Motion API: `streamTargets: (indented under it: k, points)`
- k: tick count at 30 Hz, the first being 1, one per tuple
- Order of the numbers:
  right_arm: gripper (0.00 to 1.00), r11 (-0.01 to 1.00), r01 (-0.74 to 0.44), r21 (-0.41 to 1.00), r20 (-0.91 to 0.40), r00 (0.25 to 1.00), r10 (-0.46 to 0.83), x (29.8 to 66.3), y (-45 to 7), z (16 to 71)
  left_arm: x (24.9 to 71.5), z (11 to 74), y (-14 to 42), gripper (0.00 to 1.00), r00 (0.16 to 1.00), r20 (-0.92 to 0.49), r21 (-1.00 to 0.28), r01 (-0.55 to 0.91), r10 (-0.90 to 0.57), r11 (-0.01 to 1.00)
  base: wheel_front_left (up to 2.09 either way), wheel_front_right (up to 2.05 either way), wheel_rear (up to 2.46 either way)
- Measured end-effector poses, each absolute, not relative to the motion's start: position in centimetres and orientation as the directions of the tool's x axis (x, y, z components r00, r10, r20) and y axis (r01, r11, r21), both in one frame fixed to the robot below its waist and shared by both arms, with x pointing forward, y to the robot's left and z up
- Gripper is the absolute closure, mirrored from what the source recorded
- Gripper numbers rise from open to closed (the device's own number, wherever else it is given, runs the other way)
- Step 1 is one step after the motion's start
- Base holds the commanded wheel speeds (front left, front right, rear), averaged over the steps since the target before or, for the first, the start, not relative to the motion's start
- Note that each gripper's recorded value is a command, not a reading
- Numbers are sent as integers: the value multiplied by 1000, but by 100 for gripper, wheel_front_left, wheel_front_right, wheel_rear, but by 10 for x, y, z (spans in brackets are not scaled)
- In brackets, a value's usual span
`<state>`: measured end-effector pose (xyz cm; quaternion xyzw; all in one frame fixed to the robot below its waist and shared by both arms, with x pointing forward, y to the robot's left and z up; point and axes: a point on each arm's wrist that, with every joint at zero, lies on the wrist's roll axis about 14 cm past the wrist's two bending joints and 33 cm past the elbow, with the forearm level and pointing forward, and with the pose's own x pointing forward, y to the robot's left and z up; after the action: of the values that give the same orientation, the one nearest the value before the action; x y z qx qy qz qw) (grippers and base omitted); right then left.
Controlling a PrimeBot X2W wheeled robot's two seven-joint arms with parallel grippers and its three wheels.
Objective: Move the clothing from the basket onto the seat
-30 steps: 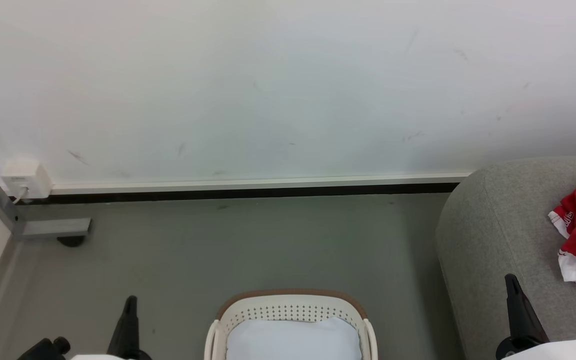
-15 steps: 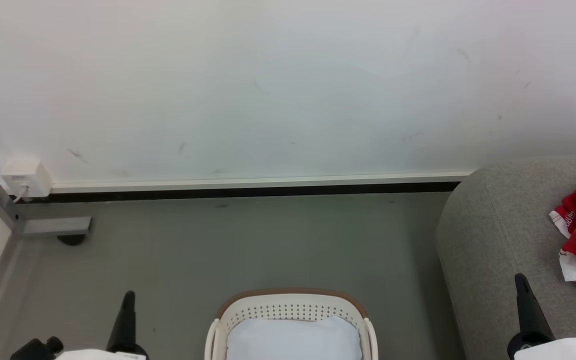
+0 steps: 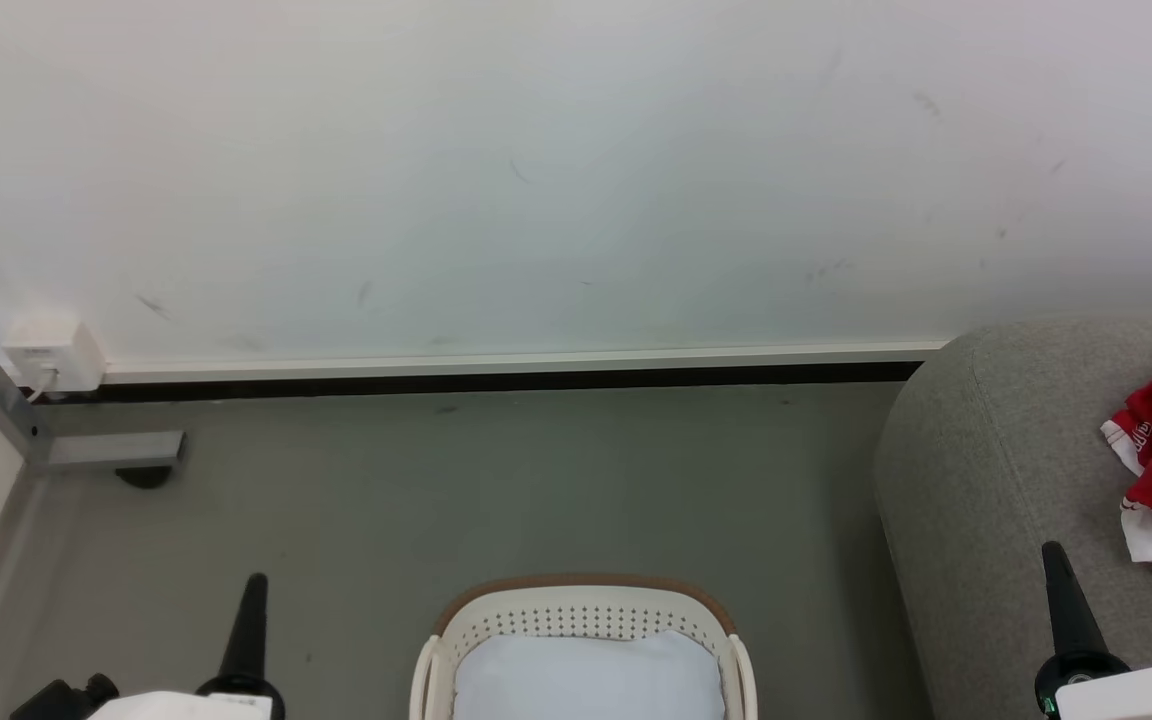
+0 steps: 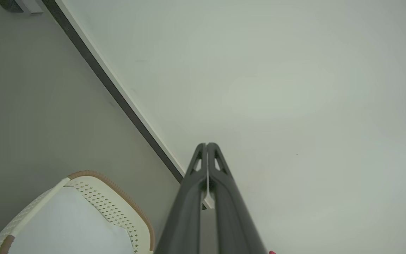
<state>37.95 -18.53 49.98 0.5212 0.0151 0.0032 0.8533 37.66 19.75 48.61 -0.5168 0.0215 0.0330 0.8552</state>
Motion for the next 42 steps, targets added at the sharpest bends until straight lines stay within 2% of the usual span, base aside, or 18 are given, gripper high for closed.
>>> streamTargets:
  k: [42]
  points:
    - [100, 123, 18, 992, -18, 1000, 4, 386, -196, 503, 385, 498, 198, 100, 999, -37, -991, -37, 7, 127, 0, 0, 0]
